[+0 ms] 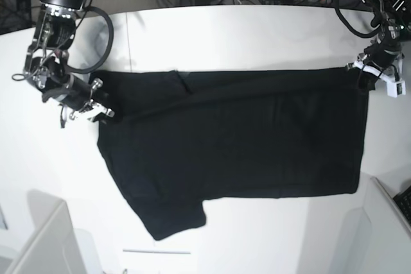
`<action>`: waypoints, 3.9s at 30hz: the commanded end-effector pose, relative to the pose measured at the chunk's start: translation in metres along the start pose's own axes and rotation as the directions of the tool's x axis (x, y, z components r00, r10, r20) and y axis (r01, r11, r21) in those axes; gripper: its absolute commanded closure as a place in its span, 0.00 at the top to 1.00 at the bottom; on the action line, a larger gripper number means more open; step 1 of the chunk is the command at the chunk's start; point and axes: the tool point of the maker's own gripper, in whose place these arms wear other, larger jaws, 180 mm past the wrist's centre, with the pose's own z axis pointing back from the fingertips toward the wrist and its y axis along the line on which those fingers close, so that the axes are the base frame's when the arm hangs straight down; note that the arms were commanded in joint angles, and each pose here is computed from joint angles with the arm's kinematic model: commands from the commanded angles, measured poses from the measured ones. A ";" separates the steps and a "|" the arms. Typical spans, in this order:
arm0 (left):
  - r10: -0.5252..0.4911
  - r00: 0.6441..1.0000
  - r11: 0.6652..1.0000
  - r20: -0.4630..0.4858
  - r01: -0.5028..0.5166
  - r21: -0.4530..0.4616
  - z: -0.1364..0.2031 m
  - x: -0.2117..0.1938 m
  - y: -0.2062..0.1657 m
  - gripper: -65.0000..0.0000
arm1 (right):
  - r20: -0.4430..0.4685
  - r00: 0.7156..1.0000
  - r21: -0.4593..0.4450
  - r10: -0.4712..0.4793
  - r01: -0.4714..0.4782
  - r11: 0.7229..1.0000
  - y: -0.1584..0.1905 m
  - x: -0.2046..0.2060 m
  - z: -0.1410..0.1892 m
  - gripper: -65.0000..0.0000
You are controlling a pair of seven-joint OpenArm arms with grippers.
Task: Fold the T-shirt properly
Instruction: 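Lower the shoulders and release them with both grippers, then regrasp the shirt's collar-side edge with both grippers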
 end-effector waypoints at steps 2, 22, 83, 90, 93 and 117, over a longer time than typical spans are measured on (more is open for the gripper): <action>-0.032 0.999 0.999 0.042 0.032 0.001 0.003 0.019 0.002 0.00 | 0.047 0.999 0.030 0.022 -0.024 0.999 0.011 0.022 0.002 0.00; 0.046 0.997 0.999 0.056 -0.046 0.005 -0.022 0.040 0.008 0.00 | 0.014 0.998 -0.050 0.069 -0.068 0.996 0.004 0.041 -0.026 0.00; 0.116 0.974 0.988 0.194 -0.133 0.078 0.027 0.051 0.076 0.75 | 0.445 0.895 -0.198 -0.020 0.120 0.973 -0.020 -0.026 0.064 0.56; 0.205 0.968 0.974 0.142 -0.216 0.063 0.049 -0.001 0.082 0.75 | 0.396 0.904 -0.191 -0.163 0.254 0.948 -0.021 -0.081 0.057 0.66; 0.238 0.964 0.967 0.117 -0.247 0.062 0.046 -0.018 0.078 0.75 | 0.388 0.901 -0.189 -0.195 0.284 0.940 -0.021 -0.093 0.056 0.66; 0.369 0.927 0.928 0.068 -0.372 0.032 -0.027 -0.027 0.050 0.75 | 0.416 0.854 -0.226 -0.312 0.430 0.874 -0.081 -0.073 0.010 0.66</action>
